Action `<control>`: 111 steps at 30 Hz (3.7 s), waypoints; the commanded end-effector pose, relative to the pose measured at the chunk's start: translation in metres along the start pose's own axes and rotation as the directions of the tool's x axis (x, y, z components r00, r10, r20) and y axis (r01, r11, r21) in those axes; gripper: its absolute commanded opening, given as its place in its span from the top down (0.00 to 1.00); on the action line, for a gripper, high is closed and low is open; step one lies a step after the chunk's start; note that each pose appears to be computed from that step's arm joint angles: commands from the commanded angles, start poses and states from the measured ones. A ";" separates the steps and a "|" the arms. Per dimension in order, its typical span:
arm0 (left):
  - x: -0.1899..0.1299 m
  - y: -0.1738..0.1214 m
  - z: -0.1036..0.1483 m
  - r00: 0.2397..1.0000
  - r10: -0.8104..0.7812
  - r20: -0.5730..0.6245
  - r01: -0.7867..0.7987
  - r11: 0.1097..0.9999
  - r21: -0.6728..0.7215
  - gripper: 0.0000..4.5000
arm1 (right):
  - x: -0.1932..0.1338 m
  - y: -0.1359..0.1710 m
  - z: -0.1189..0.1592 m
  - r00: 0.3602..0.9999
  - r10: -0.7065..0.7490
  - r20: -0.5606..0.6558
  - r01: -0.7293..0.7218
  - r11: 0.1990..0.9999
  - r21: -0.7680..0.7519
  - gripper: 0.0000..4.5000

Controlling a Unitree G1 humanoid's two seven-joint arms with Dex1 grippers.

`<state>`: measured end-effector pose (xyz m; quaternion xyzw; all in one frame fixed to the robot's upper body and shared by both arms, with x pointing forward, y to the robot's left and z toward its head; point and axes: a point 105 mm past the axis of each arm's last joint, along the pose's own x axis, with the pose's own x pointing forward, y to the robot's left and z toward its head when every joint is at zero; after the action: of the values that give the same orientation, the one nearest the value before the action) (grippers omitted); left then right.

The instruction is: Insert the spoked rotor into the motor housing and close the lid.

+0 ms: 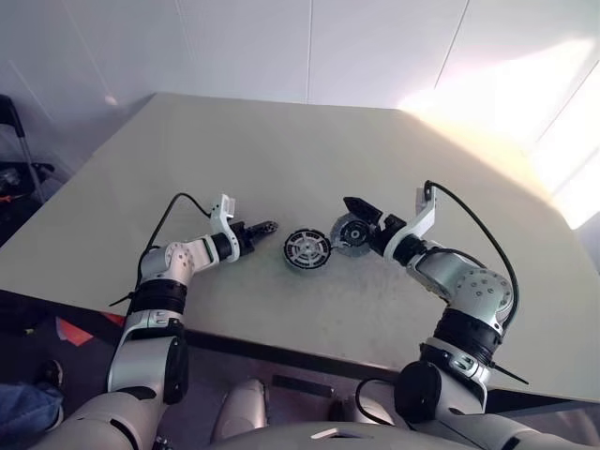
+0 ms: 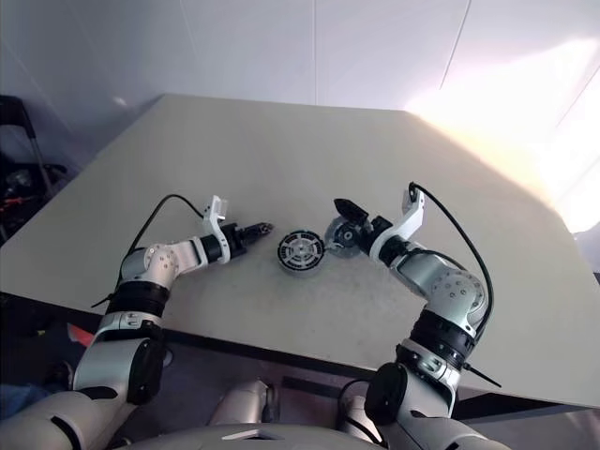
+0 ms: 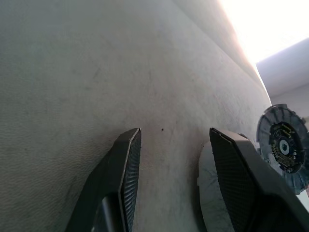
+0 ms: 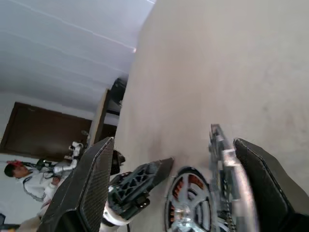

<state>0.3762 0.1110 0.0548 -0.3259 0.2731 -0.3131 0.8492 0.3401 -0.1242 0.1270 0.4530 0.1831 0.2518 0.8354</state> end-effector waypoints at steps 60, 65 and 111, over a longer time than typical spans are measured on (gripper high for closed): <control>-0.006 0.003 0.031 0.995 0.020 0.096 -0.027 0.997 0.069 0.46 | 0.035 -0.019 -0.067 0.925 -0.052 -0.376 -0.329 0.381 -0.864 0.31; -0.007 0.004 0.031 0.995 0.025 0.099 -0.031 0.997 0.066 0.46 | 0.028 -0.006 -0.063 0.916 -0.001 -0.401 -0.372 0.370 -0.851 0.31; -0.003 0.005 0.013 0.997 0.026 0.070 -0.030 0.998 0.053 0.46 | 0.032 0.013 -0.055 0.916 0.015 -0.400 -0.385 0.311 -0.869 0.31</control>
<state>0.3848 0.1221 0.0551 -0.3129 0.2465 -0.2911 0.8698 0.3308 -0.0697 0.0765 -0.1157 0.1315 0.4742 0.8628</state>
